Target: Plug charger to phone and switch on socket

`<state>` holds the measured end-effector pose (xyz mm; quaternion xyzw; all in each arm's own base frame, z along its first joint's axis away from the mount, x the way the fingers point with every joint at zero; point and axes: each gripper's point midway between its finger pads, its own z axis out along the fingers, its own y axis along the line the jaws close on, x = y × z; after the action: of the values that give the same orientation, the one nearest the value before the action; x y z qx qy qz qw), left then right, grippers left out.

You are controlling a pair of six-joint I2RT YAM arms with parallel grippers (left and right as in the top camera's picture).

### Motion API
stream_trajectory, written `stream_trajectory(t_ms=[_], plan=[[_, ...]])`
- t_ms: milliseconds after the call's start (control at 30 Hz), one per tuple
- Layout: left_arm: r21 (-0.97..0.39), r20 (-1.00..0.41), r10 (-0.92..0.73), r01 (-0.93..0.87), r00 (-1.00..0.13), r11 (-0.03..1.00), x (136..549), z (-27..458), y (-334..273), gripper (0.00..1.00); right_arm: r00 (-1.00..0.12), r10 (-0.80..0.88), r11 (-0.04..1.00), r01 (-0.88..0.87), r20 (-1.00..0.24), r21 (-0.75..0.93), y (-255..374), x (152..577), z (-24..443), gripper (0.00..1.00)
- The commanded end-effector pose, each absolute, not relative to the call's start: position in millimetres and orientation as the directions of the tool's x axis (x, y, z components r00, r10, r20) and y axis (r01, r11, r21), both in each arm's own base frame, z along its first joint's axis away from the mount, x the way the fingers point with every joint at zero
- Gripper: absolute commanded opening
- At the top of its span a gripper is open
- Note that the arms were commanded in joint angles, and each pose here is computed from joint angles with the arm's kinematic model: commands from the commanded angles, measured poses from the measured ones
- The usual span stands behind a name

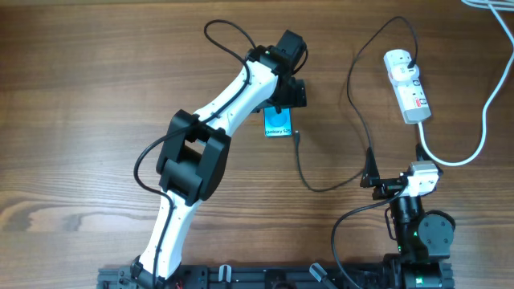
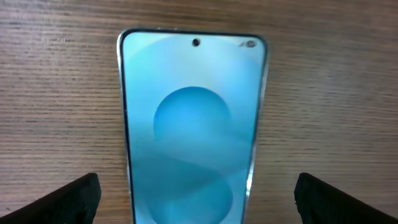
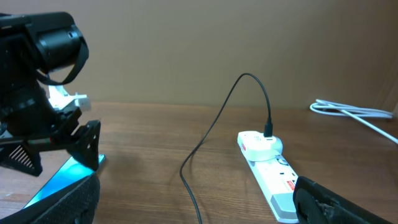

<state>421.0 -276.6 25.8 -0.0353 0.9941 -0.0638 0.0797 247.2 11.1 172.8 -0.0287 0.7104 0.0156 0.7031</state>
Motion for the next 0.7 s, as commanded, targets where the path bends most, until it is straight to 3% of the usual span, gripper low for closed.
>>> stream_trajectory(t_ms=[0, 200, 667], plan=[[-0.087, -0.157, 0.016, 0.03, -0.988, 0.996, 417, 11, -274, 1.0, -0.007, 0.001, 0.999, -0.048, -1.0, 0.001, 8, 247, 173, 1.0], [-0.035, -0.217, 0.066, 0.075, -0.974, 0.997, 424, 10, -276, 1.0, -0.007, 0.0, 0.999, -0.048, -1.0, 0.001, 8, 247, 173, 1.0], [-0.019, -0.155, -0.029, -0.026, -0.987, 0.999, 416, -19, -271, 1.0, -0.007, 0.001, 0.999, -0.048, -1.0, 0.001, 8, 247, 173, 1.0]])
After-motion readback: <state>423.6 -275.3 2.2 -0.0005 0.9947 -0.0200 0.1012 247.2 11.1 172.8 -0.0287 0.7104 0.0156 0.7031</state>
